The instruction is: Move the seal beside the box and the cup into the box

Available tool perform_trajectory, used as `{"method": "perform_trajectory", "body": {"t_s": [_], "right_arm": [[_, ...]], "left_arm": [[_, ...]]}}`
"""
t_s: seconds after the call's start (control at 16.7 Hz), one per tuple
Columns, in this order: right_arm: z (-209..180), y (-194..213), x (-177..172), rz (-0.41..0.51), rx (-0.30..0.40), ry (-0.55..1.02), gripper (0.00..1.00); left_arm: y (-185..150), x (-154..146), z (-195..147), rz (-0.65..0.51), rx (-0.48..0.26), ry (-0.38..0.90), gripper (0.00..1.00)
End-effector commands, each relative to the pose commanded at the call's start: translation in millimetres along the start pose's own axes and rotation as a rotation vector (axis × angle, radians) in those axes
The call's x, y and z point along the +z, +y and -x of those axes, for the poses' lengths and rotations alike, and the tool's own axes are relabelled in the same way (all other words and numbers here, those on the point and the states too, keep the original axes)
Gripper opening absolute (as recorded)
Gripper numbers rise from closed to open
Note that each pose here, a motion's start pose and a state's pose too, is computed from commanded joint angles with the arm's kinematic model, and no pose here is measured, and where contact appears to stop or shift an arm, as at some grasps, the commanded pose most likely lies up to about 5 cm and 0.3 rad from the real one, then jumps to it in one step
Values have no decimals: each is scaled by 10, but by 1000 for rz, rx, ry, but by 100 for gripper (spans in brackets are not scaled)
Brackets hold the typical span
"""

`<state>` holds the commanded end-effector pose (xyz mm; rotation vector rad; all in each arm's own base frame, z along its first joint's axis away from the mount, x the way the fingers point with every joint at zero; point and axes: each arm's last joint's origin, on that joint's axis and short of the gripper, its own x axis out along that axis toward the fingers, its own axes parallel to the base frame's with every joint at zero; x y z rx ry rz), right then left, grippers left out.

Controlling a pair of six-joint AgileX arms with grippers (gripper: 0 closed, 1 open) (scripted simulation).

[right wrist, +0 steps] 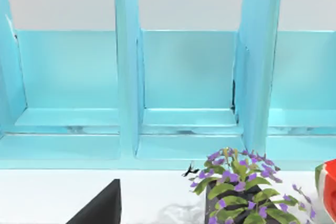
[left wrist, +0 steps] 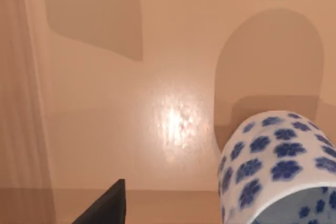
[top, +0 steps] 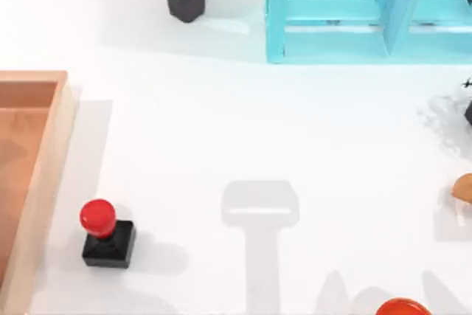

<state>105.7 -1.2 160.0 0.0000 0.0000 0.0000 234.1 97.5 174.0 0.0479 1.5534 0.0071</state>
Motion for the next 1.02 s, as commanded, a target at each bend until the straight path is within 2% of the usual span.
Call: {"method": "perform_trajectory", "body": {"t_s": [0.3,0.48,0.66,0.9,1.02], "right_arm": [[0,0,0,0,0,0,100],[0,0,0,0,0,0,100],[0,0,0,0,0,0,100],[0,0,0,0,0,0,100],[0,0,0,0,0,0,100]], "left_arm": [[121,220,488,27,116,-132,100],[183,205,791,40,135,-147,100],[164,106,947,33,89,-91,100],[40,-32,936,3,-17,17,100],[17,-52,928,-1,-31,28,100]]}}
